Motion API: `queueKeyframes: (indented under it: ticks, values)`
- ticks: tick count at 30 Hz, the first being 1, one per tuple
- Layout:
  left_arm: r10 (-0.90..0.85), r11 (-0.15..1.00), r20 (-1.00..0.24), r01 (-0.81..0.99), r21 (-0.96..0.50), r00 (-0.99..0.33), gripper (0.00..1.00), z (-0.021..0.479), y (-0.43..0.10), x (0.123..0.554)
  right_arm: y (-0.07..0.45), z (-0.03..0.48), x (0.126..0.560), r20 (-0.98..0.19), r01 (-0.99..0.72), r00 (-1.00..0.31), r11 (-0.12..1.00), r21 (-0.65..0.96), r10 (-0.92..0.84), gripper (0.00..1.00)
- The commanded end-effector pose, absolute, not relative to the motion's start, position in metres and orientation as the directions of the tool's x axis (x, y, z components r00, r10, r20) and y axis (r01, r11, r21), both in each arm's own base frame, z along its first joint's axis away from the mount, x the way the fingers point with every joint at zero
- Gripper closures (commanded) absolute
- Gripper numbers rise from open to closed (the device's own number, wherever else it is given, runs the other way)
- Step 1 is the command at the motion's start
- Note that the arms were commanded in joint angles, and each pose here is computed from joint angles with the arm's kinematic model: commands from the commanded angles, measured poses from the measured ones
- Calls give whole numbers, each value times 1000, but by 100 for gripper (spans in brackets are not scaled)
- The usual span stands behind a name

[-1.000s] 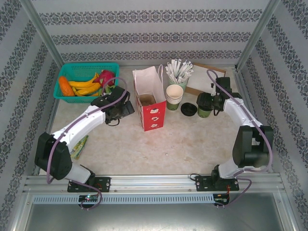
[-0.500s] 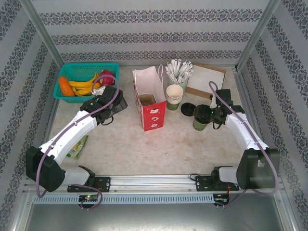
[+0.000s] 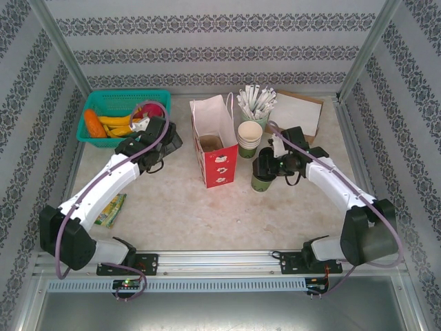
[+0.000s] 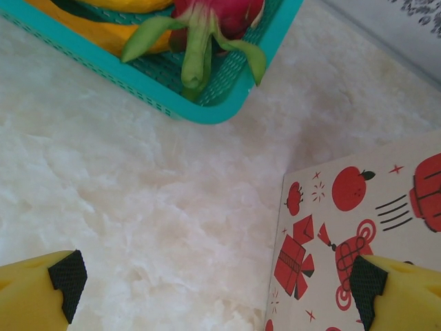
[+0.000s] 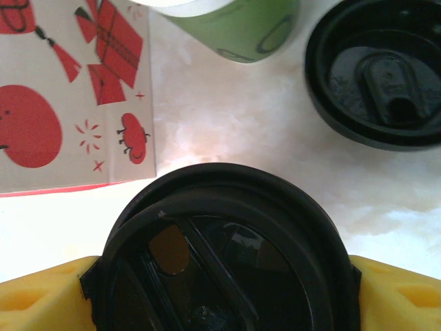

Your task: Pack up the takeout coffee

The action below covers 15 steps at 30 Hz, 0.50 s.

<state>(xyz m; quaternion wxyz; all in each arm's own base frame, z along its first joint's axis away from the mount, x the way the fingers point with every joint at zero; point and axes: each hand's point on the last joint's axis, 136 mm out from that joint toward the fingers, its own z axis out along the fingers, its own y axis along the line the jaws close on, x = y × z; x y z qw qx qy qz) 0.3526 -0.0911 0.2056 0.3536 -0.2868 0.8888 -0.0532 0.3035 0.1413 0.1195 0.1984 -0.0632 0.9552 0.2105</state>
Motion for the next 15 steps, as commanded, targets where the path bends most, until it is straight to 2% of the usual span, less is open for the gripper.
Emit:
queueKeyframes:
  ticks: [1,7,15]
  values:
    - [-568,817,-580,-488,-308,-584,0,199,-92,357,145,113,298,-382,-251,-917,908,336,-112,18]
    - [-575,811,-580,-493,-315,-577,0,199,-92,358,140,114,294,-379,-259,-915,923,283,-140,16]
    - [-566,817,-582,-491,-302,-584,0,197,-92,358,132,120,288,-375,-246,-917,935,256,-139,4]
